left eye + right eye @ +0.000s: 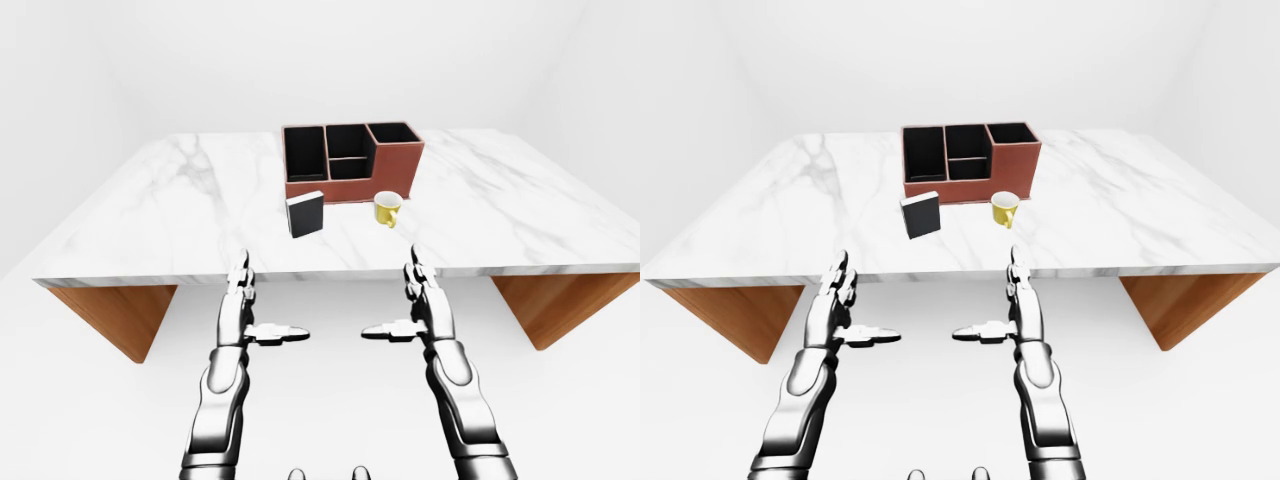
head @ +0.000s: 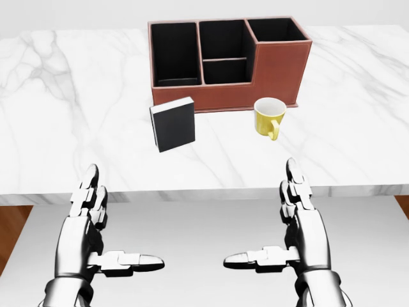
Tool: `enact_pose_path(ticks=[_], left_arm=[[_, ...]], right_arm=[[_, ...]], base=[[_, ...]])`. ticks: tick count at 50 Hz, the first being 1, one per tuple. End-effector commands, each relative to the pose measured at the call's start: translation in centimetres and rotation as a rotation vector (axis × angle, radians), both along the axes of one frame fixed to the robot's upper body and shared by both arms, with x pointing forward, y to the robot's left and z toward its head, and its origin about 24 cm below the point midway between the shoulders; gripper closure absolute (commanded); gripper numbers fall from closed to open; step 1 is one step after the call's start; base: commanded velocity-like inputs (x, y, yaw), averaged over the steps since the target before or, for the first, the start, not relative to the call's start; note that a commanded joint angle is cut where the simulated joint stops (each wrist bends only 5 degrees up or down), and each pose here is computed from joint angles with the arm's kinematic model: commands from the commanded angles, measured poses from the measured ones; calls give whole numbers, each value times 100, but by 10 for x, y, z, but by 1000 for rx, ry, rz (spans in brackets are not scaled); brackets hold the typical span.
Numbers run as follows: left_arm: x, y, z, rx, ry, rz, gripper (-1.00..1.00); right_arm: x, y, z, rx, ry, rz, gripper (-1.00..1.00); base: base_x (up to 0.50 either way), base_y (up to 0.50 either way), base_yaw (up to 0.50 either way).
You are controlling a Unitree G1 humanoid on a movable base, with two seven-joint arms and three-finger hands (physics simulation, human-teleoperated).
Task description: Pick up the book and place it in the caddy.
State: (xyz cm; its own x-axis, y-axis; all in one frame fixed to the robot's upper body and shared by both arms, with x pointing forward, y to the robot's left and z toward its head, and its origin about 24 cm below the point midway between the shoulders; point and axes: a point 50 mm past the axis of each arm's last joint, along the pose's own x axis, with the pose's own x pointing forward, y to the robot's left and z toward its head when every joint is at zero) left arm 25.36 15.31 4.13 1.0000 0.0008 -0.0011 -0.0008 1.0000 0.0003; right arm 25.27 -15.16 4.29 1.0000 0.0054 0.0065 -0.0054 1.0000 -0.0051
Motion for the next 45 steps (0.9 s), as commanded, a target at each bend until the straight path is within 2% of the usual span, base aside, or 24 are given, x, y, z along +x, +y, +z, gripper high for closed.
enact_pose_path(ticks=[1, 12, 19, 23, 27, 33, 45], left_arm=[[-2, 6, 2, 3, 0, 1, -100], [-2, 5, 1, 11, 4, -9, -100], [-7, 3, 12, -7, -4, -24, -100], [-14, -8, 19, 13, -32, -60, -100], [-16, -11, 31, -47, -87, -83, -100], [-16, -5, 37, -34, -112, -60, -100], [-23, -4, 55, -45, -189, -54, -100]], right_arm=[[-8, 0, 13, -1, -39, 32, -100], [-10, 2, 22, -26, -43, 33, -100], [-14, 1, 42, -31, -128, 29, -100], [-17, 2, 52, -36, -175, 33, -100], [-18, 1, 58, -32, -200, 33, -100], [-25, -1, 83, -37, -308, 22, -100], [-22, 2, 70, -61, -253, 14, -100]], base=[[0, 0, 0], [0, 0, 0], [0, 0, 0], [0, 0, 0], [0, 0, 0], [0, 0, 0], [0, 0, 0]])
